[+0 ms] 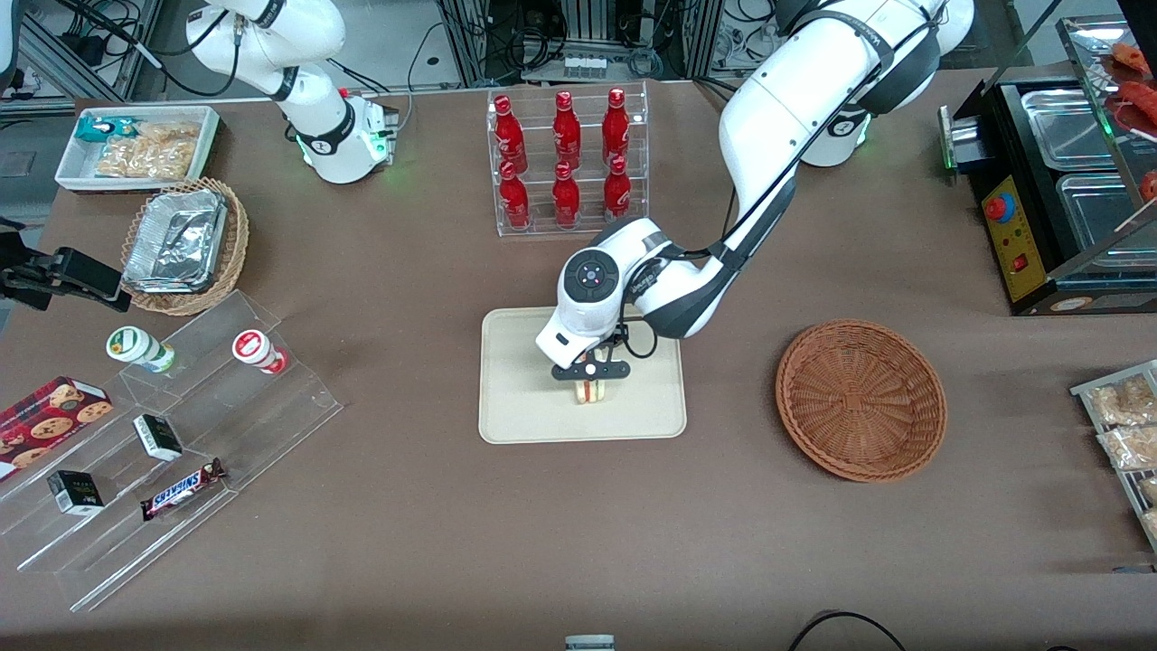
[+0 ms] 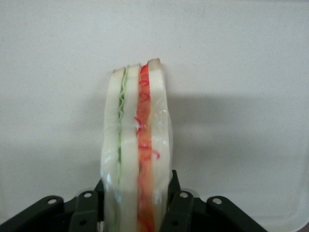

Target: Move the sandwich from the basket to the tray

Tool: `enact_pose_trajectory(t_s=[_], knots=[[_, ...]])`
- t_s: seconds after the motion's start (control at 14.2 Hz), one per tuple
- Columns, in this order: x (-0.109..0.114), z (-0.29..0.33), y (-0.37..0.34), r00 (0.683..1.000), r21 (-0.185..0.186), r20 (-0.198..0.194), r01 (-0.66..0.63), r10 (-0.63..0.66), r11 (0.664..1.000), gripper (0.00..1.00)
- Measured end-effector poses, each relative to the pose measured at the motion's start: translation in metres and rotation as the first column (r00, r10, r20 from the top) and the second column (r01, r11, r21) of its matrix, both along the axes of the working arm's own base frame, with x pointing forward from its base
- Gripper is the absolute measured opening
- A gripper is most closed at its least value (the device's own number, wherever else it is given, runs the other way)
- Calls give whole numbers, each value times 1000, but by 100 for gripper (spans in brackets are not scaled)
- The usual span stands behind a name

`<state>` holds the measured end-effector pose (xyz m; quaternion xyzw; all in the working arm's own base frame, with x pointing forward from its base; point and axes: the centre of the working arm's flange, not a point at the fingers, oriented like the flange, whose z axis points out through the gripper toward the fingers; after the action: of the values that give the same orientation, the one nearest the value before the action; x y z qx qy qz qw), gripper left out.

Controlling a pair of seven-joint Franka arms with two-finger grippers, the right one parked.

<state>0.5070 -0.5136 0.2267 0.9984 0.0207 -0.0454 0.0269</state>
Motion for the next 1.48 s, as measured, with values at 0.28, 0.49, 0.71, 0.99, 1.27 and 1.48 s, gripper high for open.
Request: enact_pose_trajectory(t_s=[0.28, 0.49, 0.71, 0.99, 1.27, 1.48], knots=[[21, 28, 0, 998, -22, 36, -48, 49, 999, 95], [47, 64, 17, 993, -11, 83, -86, 87, 996, 100], [80, 123, 70, 984, 54, 117, -145, 138, 988, 100], [101, 230, 174, 985, 143, 93, -155, 142, 978, 100], [100, 308, 291, 996, 154, -14, -88, 92, 984, 100], [88, 357, 396, 994, 126, -92, -38, 50, 991, 100]])
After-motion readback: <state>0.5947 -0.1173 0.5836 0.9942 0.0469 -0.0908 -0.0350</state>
